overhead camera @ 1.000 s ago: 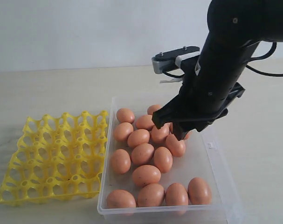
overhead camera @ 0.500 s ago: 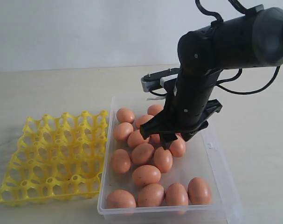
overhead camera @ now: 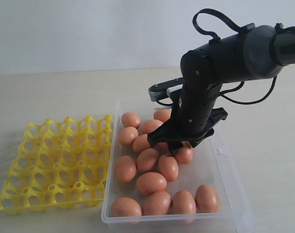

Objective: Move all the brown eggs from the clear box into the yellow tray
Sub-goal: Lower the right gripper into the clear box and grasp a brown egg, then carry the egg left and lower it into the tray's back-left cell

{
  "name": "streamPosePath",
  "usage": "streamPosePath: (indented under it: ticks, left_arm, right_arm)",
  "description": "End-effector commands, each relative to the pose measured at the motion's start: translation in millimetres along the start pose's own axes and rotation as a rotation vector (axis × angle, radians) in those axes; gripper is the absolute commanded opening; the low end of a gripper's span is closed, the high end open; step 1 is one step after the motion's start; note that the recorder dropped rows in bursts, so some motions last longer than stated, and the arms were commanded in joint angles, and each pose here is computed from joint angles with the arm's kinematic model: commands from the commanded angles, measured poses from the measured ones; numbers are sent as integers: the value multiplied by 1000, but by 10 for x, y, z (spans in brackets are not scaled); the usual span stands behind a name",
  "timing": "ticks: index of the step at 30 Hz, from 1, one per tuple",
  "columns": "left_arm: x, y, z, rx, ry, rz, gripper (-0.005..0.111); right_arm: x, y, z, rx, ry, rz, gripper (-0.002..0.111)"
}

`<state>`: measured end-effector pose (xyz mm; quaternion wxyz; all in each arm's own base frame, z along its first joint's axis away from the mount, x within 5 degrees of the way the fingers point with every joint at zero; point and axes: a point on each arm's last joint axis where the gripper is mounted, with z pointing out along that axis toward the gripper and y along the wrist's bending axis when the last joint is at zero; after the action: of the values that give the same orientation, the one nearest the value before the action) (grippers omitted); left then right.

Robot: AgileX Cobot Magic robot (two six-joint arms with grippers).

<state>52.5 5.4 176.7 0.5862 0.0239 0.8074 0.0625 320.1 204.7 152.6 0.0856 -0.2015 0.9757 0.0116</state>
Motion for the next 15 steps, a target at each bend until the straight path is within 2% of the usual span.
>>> streamPosePath:
  ticks: [1,4,6,8,9,11,13,15]
  left_arm:
    - [-23,-3,-9,7,-20,-5,0]
    - [-23,-3,-9,7,-20,-5,0]
    - [-23,-3,-9,7,-20,-5,0]
    - [-23,-3,-9,7,-20,-5,0]
    - [-23,-3,-9,7,-20,-5,0]
    - [-23,-3,-9,7,-20,-5,0]
    - [-23,-3,-9,7,-20,-5,0]
    - [-23,-3,-9,7,-20,-5,0]
  right_arm:
    - [-94,0,99,4,-1,2,52]
    - [-135,9,139,4,6,3,52]
    - [-150,12,166,5,11,3,47]
    - [-127,10,227,10,42,3,31]
    - [-102,7,255,16,71,2,18]
    - [-89,1,231,20,84,-25,0]
    - [-135,0,-15,7,5,-22,0]
    - [-229,10,-411,-25,-181,-113,0]
